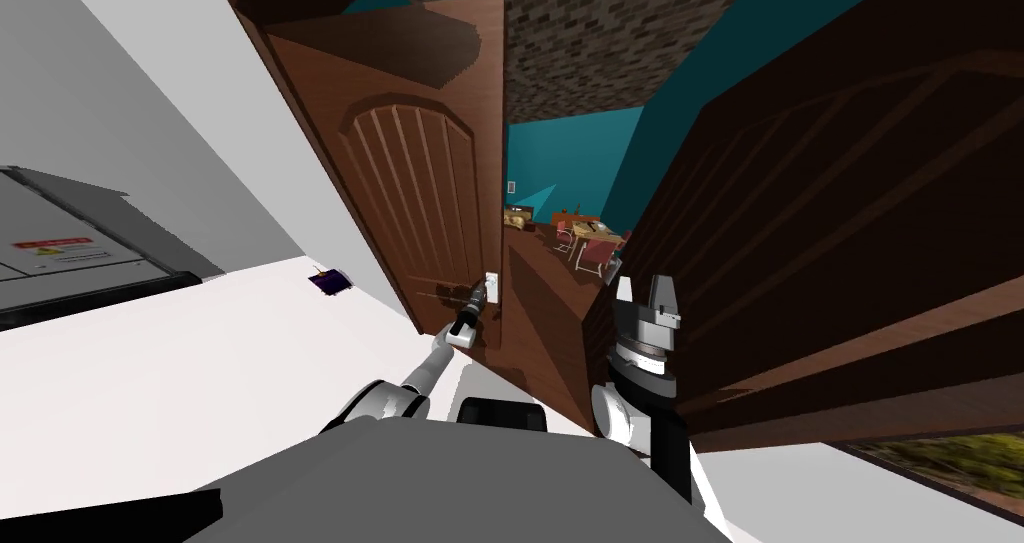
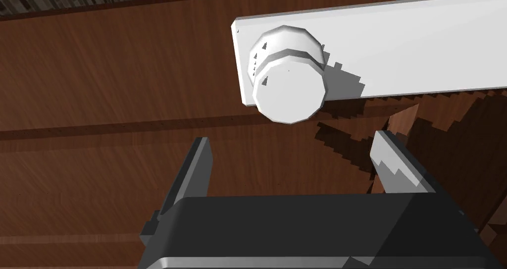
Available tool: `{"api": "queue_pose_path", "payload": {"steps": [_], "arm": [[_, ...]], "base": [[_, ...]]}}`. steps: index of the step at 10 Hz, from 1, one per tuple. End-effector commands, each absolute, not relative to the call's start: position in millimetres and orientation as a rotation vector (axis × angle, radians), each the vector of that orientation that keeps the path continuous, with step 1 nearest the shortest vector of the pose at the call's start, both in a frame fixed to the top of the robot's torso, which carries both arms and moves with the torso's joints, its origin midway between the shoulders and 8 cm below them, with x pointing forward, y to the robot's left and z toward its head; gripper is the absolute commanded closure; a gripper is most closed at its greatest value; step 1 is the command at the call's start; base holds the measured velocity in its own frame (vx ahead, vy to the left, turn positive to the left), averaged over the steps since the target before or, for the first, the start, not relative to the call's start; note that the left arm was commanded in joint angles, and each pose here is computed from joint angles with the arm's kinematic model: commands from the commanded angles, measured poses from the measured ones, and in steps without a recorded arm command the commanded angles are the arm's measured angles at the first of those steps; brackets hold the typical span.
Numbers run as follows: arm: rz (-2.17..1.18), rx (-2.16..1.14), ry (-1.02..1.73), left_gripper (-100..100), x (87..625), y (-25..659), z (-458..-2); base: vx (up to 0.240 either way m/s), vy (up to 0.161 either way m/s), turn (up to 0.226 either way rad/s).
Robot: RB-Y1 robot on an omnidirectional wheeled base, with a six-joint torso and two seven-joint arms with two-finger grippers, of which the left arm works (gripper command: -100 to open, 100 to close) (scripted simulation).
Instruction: Push the door open
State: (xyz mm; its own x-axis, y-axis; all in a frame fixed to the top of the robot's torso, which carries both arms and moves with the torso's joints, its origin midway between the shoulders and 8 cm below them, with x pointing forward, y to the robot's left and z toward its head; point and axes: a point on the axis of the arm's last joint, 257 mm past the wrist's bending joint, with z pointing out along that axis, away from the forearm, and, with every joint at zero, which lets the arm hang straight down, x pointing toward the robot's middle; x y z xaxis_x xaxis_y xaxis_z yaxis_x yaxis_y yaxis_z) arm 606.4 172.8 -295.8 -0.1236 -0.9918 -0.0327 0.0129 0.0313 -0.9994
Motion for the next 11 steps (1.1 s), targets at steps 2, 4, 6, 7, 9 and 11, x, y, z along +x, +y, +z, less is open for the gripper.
{"api": "queue_pose_path", "payload": {"steps": [2, 4, 6, 7, 9, 11], "arm": [[-1.284, -1.119, 1.298, -100, 605.1, 172.0, -295.9], [-1.286, -1.120, 1.297, -100, 605.3, 171.2, -296.1], [-1.286, -1.120, 1.297, 100, 605.3, 171.2, -296.1], [-1.286, -1.120, 1.297, 100, 605.3, 171.2, -296.1], [-1.286, -1.120, 1.297, 100, 605.3, 171.2, -296.1], [-1.266, -1.130, 1.290, 100, 605.7, 183.2, -298.2]], "base": [[0.209, -0.045, -0.023], [0.135, -0.024, -0.012], [-0.018, 0.004, -0.001], [-0.025, 0.005, -0.004], [-0.013, 0.002, 0.002], [0.044, -0.026, 0.016]]}}
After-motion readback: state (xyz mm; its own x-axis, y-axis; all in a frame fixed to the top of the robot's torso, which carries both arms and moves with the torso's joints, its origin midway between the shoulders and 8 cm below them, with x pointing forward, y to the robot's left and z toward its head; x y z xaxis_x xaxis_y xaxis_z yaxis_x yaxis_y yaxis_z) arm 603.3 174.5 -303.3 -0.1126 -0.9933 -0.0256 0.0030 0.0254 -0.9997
